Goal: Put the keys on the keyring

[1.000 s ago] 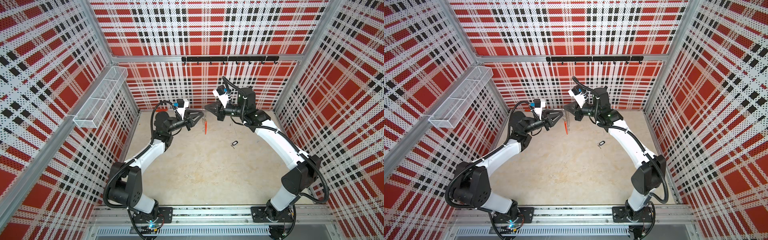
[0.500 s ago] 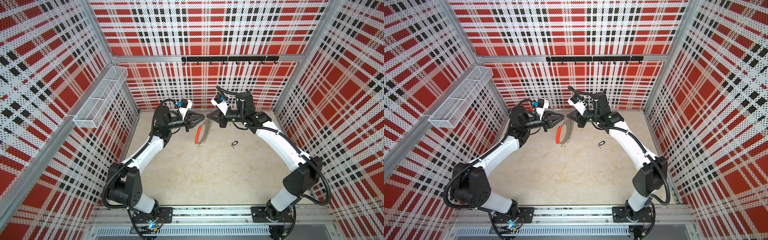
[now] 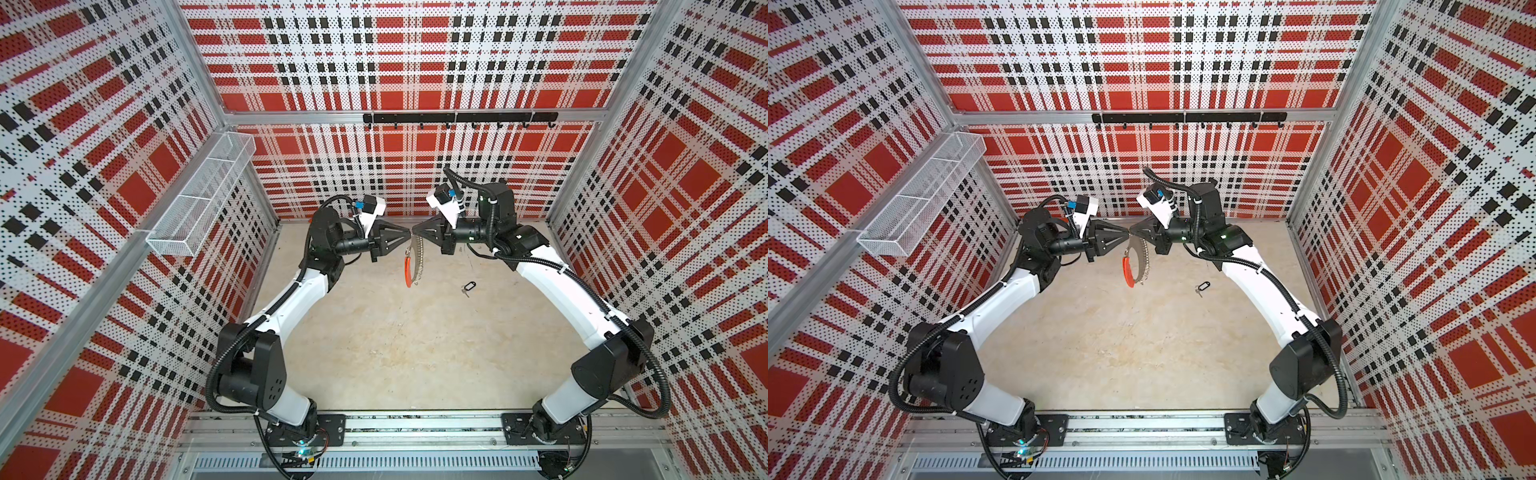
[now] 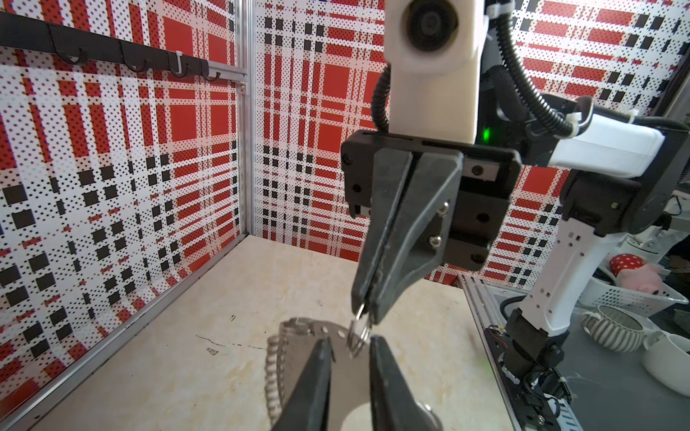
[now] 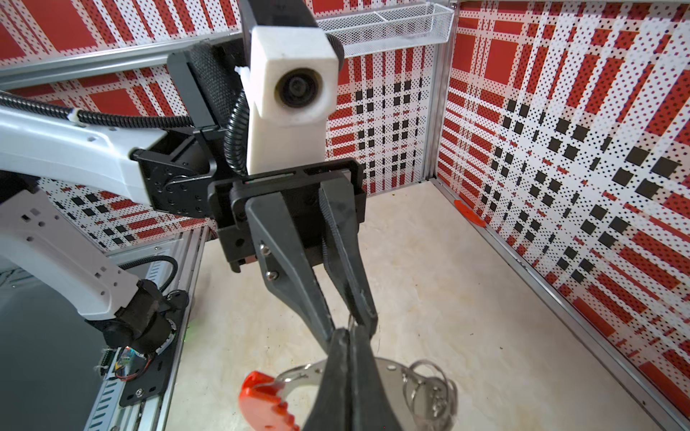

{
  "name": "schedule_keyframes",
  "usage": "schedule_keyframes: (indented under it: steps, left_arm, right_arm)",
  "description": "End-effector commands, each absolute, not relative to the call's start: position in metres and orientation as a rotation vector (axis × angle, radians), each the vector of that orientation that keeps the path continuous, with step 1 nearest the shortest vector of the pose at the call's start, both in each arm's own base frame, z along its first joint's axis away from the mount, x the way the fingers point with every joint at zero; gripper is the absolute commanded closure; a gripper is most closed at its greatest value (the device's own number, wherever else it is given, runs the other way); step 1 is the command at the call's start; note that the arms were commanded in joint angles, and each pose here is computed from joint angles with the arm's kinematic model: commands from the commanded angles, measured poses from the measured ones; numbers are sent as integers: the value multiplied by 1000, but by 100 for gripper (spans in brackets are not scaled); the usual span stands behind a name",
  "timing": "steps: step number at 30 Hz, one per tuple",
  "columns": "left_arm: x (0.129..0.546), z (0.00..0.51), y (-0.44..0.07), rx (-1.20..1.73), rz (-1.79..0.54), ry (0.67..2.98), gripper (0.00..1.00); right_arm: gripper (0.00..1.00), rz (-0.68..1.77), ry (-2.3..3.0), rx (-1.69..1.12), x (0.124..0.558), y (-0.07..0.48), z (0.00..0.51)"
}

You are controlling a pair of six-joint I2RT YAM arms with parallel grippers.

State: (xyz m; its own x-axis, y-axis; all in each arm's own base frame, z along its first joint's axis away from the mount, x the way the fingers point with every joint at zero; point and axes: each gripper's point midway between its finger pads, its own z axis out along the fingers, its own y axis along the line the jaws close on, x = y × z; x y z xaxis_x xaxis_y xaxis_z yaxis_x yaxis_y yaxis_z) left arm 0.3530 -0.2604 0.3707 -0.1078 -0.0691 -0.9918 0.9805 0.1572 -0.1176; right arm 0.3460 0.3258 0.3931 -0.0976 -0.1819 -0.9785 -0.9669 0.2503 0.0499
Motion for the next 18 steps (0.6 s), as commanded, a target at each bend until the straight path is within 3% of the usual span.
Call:
schedule_keyframes:
  steps: [1,18]
  left_arm:
    - [347,384,-260,1020,-1207,1265,79]
    - [342,395,-259,1017,-1260,1220,90]
  right_arm:
    - [100,1033,1387,-1146,331,329,421]
    - [100,1088,1385,-1172,329,340,418]
